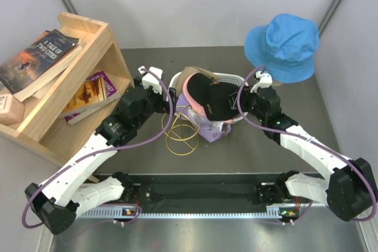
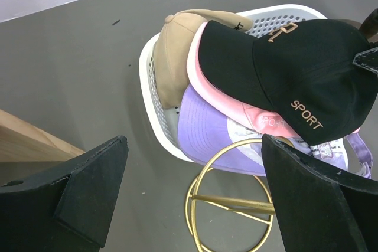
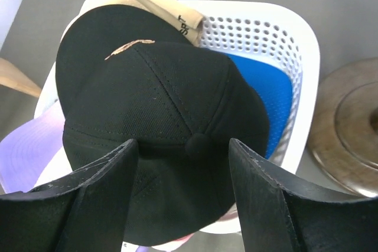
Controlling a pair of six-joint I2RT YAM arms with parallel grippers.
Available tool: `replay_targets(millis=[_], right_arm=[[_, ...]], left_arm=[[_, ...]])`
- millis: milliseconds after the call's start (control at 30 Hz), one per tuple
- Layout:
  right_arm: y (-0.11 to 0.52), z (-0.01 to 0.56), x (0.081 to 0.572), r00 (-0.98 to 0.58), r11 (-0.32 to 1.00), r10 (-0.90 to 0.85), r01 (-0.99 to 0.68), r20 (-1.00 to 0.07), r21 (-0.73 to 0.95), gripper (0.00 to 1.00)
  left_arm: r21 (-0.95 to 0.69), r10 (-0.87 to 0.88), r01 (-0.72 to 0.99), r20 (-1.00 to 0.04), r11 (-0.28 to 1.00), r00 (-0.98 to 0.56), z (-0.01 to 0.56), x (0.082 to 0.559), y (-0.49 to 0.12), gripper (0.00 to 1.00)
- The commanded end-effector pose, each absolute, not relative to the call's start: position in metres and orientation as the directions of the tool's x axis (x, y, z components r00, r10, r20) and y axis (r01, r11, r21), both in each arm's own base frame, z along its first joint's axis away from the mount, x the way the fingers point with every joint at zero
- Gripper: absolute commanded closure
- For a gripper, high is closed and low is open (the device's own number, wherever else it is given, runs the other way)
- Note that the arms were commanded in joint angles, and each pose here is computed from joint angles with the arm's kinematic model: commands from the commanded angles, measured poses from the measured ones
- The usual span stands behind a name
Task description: Stack the hats
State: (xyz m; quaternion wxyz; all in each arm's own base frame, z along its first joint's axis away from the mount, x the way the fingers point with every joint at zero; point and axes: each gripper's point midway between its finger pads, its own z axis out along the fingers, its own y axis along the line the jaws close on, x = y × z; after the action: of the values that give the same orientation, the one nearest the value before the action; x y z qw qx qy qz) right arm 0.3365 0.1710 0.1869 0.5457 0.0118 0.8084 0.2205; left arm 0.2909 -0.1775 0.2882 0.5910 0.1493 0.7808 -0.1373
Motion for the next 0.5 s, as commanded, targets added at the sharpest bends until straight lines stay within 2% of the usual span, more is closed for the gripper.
replay_targets(millis=[0, 33, 67, 233, 267, 333, 467], right_arm=[[0.18, 0.198, 0.345, -0.377, 0.868, 0.322, -0.248, -0.868, 0.43, 0.39], [0.18, 0.2, 0.346, -0.368, 0.866, 0.329, -0.25, -0.87, 0.433, 0.4], [0.18, 0.197, 0.347, -0.372, 0.866, 0.33, -0.246, -0.868, 0.435, 0.46], [0.178, 0.197, 0.352, -0.355, 0.88, 0.311, -0.244, -0.882, 0.408, 0.62], [0.178, 0.196, 0.353, -0.356, 0.882, 0.307, -0.243, -0.883, 0.405, 0.71], [0.177, 0.199, 0.355, -0.345, 0.887, 0.297, -0.246, -0.89, 0.391, 0.79], [0.172, 0.216, 0.356, -0.315, 0.903, 0.272, -0.244, -0.909, 0.355, 0.77]], left_arm=[[-0.051, 0.038, 0.404, -0.977, 0.913, -0.208, 0.303, 0.29, -0.18, 0.01], [-0.05, 0.039, 0.403, -0.977, 0.914, -0.21, 0.302, 0.291, -0.179, 0.01], [-0.051, 0.038, 0.403, -0.977, 0.914, -0.209, 0.303, 0.29, -0.179, 0.01], [-0.052, 0.038, 0.407, -0.977, 0.912, -0.208, 0.303, 0.29, -0.18, 0.01], [-0.053, 0.036, 0.407, -0.978, 0.912, -0.206, 0.304, 0.29, -0.18, 0.01], [-0.054, 0.034, 0.407, -0.978, 0.912, -0.206, 0.304, 0.29, -0.18, 0.01], [-0.054, 0.035, 0.408, -0.978, 0.911, -0.208, 0.304, 0.29, -0.18, 0.01]])
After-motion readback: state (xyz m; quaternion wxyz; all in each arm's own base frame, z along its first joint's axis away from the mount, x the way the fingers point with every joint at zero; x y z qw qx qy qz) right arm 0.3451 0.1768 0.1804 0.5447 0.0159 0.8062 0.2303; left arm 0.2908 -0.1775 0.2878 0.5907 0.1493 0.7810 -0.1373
